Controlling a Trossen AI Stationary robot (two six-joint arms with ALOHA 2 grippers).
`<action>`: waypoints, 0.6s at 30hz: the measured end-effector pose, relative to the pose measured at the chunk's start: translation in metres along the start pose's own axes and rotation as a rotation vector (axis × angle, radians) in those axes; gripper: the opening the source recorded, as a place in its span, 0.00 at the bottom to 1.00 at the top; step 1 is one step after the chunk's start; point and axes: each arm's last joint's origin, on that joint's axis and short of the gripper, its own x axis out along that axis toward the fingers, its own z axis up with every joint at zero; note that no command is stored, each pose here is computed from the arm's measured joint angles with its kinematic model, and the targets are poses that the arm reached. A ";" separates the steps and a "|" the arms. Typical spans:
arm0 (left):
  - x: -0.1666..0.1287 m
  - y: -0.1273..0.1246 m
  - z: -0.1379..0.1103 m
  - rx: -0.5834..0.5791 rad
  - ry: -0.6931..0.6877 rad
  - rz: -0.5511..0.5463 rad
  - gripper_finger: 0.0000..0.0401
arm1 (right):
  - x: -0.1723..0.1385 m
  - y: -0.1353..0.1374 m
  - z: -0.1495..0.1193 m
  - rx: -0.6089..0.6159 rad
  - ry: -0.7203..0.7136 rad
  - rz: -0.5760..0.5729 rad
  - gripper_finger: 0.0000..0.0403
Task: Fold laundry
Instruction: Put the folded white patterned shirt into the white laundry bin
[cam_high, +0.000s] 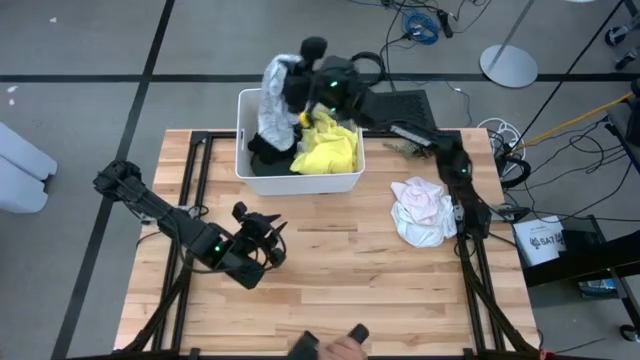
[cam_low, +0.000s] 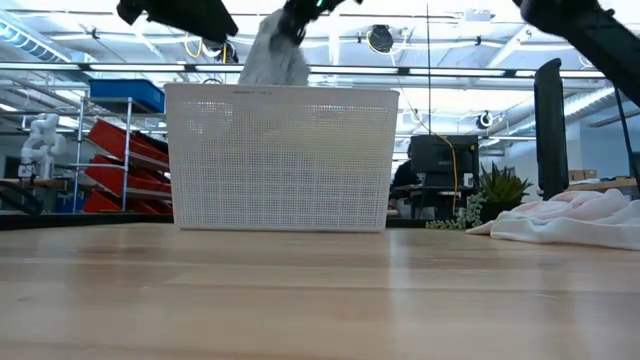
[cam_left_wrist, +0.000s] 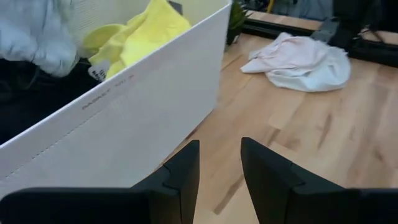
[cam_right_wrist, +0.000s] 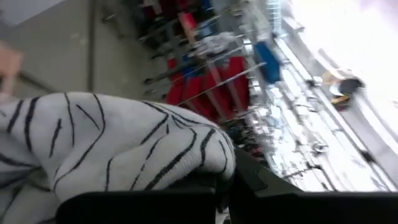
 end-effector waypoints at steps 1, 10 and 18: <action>0.002 0.001 -0.001 0.001 0.005 0.006 0.32 | 0.006 0.010 -0.003 -0.006 0.007 0.018 0.00; 0.015 0.007 -0.011 0.007 0.077 0.014 0.32 | 0.008 0.073 -0.043 -0.177 0.264 0.515 0.00; 0.014 0.007 -0.011 -0.007 0.065 0.014 0.32 | -0.008 0.071 -0.093 0.021 0.439 0.846 0.00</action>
